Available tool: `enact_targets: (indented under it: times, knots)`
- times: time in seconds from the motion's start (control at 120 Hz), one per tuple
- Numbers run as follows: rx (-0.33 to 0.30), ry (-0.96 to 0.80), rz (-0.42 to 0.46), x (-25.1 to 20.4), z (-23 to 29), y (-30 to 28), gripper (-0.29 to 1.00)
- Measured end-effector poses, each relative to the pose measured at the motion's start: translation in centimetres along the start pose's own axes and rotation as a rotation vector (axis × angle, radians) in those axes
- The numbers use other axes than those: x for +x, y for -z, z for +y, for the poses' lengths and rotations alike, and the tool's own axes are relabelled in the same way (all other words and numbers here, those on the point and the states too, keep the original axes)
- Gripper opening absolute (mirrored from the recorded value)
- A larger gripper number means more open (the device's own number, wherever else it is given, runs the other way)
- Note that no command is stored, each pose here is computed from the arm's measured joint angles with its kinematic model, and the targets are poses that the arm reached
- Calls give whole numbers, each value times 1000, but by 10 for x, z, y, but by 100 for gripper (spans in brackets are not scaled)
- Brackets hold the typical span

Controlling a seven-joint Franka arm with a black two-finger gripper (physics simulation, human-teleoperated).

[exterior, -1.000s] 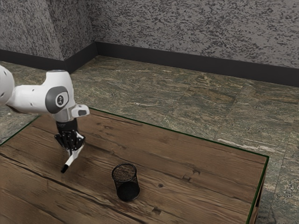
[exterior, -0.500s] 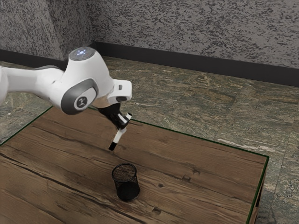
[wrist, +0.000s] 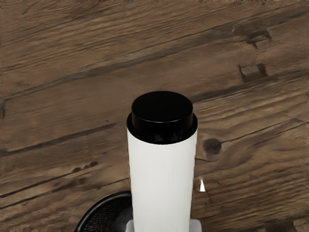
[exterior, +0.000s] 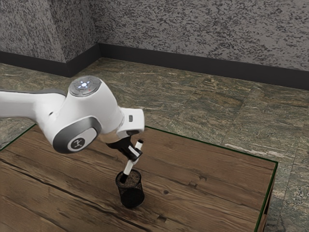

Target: Put the marker into the pen holder.

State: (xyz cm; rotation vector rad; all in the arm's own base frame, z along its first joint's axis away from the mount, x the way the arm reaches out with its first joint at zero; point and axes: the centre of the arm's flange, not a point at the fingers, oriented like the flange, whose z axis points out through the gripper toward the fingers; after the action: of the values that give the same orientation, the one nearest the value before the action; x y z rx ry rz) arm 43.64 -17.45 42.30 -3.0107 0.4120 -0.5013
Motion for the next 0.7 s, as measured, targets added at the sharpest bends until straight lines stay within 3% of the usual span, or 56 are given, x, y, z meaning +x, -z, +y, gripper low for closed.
enact_targets:
  times: [0.267,0.5,0.7]
  knots:
    - [35,36,-23,3,-10,-34,-8]
    - [59,23,36,11,-16,-42,-8]
    - [60,31,84,14,-16,-27,34]
